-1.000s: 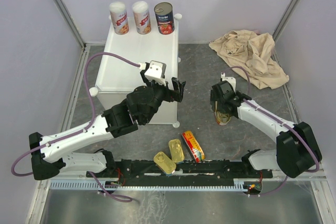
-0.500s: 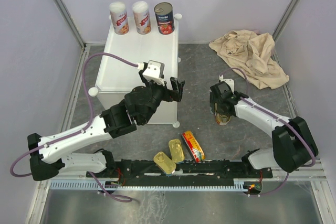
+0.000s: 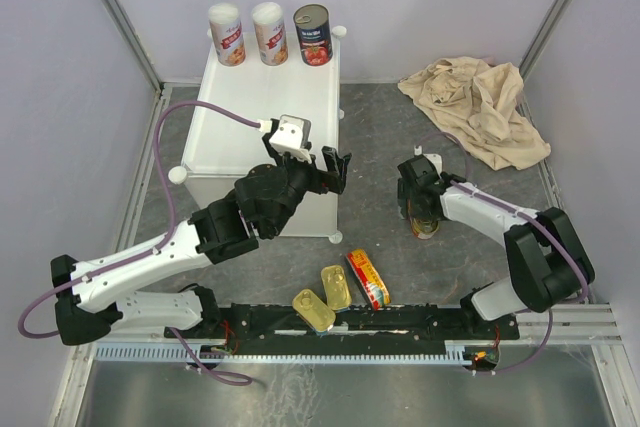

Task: Place and organize the canned foods onto the counter
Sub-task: Pick up the canned food from the center of the board.

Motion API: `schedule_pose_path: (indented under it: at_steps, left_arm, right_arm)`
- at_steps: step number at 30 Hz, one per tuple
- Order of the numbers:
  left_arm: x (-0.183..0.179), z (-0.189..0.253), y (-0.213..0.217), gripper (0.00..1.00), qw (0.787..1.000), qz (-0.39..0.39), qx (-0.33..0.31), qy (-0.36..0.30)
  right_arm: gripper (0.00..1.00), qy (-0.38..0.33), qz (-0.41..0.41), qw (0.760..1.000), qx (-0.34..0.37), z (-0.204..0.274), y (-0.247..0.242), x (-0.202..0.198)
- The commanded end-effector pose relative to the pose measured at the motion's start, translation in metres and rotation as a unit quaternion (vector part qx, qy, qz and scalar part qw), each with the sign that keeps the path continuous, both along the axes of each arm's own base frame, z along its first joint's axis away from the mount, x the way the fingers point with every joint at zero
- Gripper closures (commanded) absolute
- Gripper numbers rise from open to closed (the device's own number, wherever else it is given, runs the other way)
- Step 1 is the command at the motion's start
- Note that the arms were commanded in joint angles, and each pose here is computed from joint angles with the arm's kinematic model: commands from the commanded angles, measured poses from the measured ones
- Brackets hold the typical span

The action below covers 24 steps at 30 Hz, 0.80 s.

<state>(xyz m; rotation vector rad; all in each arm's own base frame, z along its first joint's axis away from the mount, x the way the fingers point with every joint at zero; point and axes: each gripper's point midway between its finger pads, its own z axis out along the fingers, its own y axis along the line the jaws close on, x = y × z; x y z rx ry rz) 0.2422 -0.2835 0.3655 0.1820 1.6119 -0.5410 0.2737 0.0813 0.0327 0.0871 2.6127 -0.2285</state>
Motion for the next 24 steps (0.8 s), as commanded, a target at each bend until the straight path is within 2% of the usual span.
schedule_pose_path:
  at_steps: [1, 6, 13, 24]
  left_arm:
    - [-0.002, 0.018, 0.006, 0.10, 0.999, 0.007, -0.031, -0.014]
    - [-0.002, 0.018, 0.007, 0.10, 0.999, 0.007, -0.032, -0.013]
    - [-0.002, 0.018, 0.010, 0.10, 0.999, 0.012, -0.032, -0.014]
    - [-0.001, 0.027, 0.026, 0.10, 0.998, 0.036, -0.033, -0.026]
  right_arm:
    - [0.10, -0.028, -0.004, 0.999, 0.029, 0.008, 0.011, 0.019]
    - [0.24, -0.029, -0.004, 0.999, 0.035, 0.007, 0.013, 0.019]
    - [0.51, -0.033, 0.003, 0.998, 0.048, 0.009, 0.016, 0.017]
    - [0.72, -0.072, 0.010, 0.995, 0.074, 0.031, 0.020, 0.018]
